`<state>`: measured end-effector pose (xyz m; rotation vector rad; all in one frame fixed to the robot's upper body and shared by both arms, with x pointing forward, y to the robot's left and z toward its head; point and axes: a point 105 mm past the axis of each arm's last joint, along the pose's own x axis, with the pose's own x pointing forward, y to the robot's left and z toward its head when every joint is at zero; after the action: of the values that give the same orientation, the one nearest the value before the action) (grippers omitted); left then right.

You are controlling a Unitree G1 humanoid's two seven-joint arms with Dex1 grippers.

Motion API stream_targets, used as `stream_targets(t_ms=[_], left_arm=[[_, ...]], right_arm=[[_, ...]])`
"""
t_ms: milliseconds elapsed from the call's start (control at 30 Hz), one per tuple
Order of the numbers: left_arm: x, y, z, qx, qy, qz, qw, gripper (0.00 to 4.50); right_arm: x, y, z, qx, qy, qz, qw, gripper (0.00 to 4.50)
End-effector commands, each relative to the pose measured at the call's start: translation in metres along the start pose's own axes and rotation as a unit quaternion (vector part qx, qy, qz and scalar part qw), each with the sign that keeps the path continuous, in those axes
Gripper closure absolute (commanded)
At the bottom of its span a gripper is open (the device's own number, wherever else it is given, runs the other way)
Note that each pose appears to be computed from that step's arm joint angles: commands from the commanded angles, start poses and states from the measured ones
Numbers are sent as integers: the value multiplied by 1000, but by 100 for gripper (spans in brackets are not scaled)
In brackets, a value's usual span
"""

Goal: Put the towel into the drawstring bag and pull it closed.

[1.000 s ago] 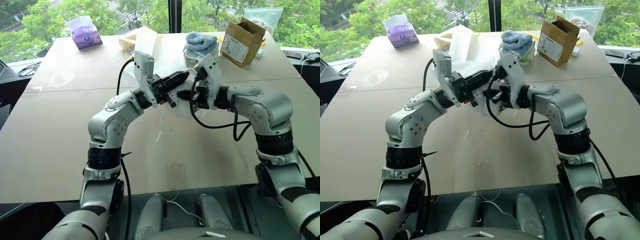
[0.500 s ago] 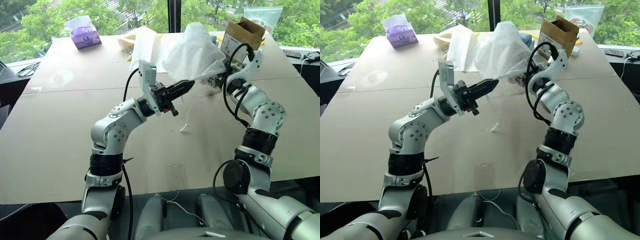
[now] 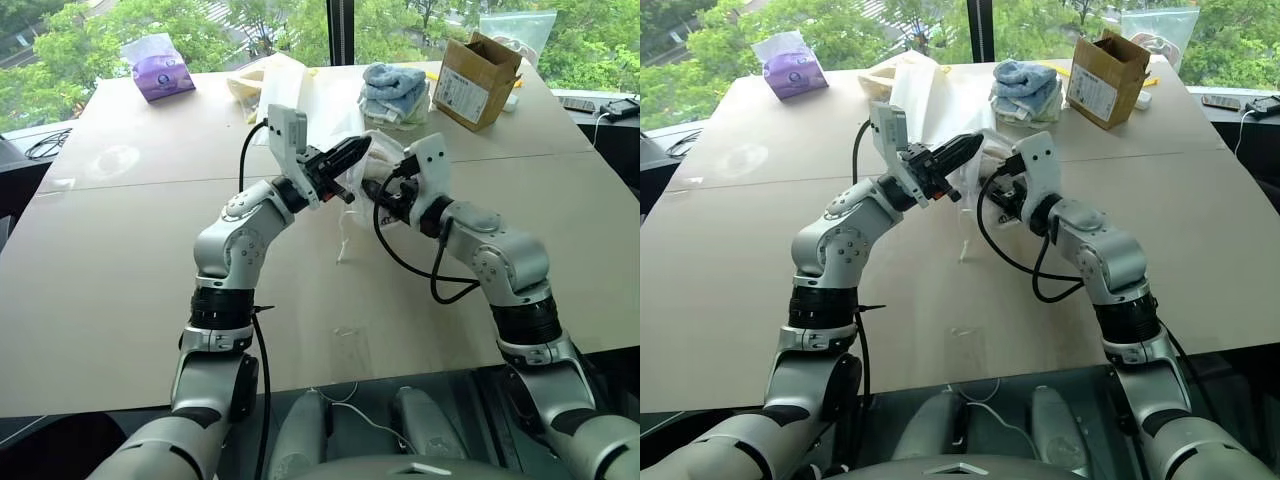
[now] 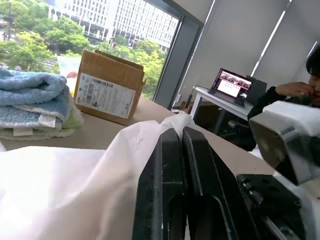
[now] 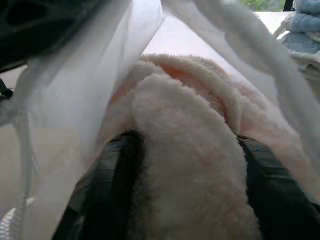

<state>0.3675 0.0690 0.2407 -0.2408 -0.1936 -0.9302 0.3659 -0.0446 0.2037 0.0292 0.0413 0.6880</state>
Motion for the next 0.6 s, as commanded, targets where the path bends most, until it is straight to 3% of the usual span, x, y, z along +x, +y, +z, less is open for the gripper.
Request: stream_targets(t_ms=[33, 367, 500, 600], left_arm=[[2, -1, 11, 19, -18, -1, 1000, 450], [4, 0, 19, 17, -28, 4, 999, 450], [4, -2, 21, 16, -30, 3, 999, 450], [4, -2, 21, 15, -30, 2, 999, 450]], right_arm=[[-18, 10, 35, -3, -49, 39, 998, 158], [-51, 5, 47, 36, -72, 57, 995, 158], [-67, -57, 31, -46, -37, -74, 996, 158], [-76, -79, 12, -157, 20, -102, 982, 158]])
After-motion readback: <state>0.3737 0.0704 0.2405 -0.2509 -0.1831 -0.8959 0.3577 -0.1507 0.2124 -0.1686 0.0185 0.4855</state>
